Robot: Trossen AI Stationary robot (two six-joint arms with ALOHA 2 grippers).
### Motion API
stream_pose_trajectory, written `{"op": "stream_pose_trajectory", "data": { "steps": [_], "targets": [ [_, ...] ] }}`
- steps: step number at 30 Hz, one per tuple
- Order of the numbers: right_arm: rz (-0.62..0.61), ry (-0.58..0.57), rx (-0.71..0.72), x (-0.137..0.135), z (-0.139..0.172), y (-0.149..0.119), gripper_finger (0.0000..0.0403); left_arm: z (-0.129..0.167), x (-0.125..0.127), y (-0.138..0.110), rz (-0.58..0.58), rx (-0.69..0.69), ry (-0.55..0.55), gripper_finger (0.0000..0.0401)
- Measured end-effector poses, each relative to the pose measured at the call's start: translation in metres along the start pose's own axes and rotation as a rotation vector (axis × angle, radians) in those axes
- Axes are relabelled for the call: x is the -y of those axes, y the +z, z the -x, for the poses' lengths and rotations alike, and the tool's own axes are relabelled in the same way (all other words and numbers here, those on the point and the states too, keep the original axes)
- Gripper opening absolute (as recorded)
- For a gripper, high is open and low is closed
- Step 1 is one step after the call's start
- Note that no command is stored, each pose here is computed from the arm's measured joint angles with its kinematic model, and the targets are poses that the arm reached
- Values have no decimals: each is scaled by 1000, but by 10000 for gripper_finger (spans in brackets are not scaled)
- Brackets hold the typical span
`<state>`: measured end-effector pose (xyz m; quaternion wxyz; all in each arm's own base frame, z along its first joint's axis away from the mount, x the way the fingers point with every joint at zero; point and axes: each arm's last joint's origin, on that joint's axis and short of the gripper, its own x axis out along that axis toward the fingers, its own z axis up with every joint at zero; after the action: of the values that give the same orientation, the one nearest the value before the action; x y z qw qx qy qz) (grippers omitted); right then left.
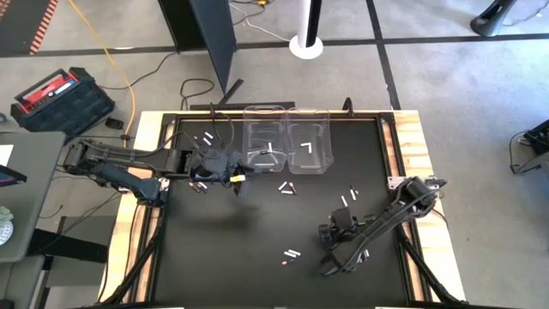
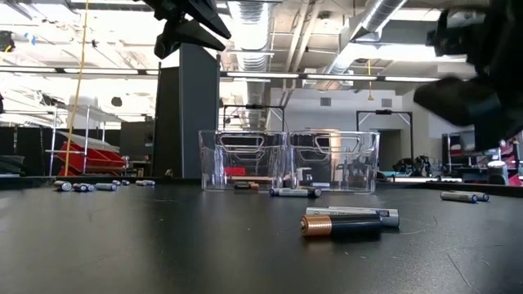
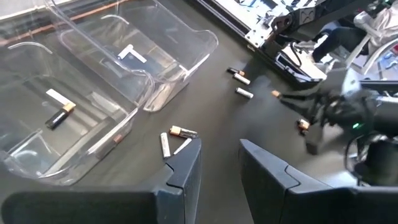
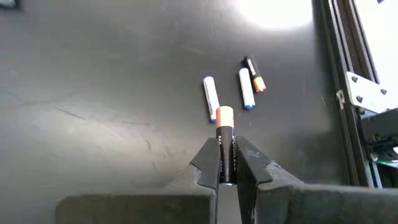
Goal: Sort batteries
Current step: Put the black battery into the left transparent bin
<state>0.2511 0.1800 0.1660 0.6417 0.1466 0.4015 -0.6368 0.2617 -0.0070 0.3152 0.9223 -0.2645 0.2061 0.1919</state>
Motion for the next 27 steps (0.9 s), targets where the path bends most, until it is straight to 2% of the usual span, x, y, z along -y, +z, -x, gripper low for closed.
{"op": "stream_pose_trajectory", "data": {
  "steps": [6,16,23,27],
  "targets": [
    [-15,159,30,21,22,30,38,0,-2,-2,-13,-22,18,103],
    [123,438,-4,82,55,90,38,-1,-6,1,-57,-16,34,103],
    [48,679,26,120,66,131,38,-5,-23,13,-27,19,98,103],
    [57,780,97,127,67,156,38,-7,-34,20,-69,33,139,103]
  ]
}}
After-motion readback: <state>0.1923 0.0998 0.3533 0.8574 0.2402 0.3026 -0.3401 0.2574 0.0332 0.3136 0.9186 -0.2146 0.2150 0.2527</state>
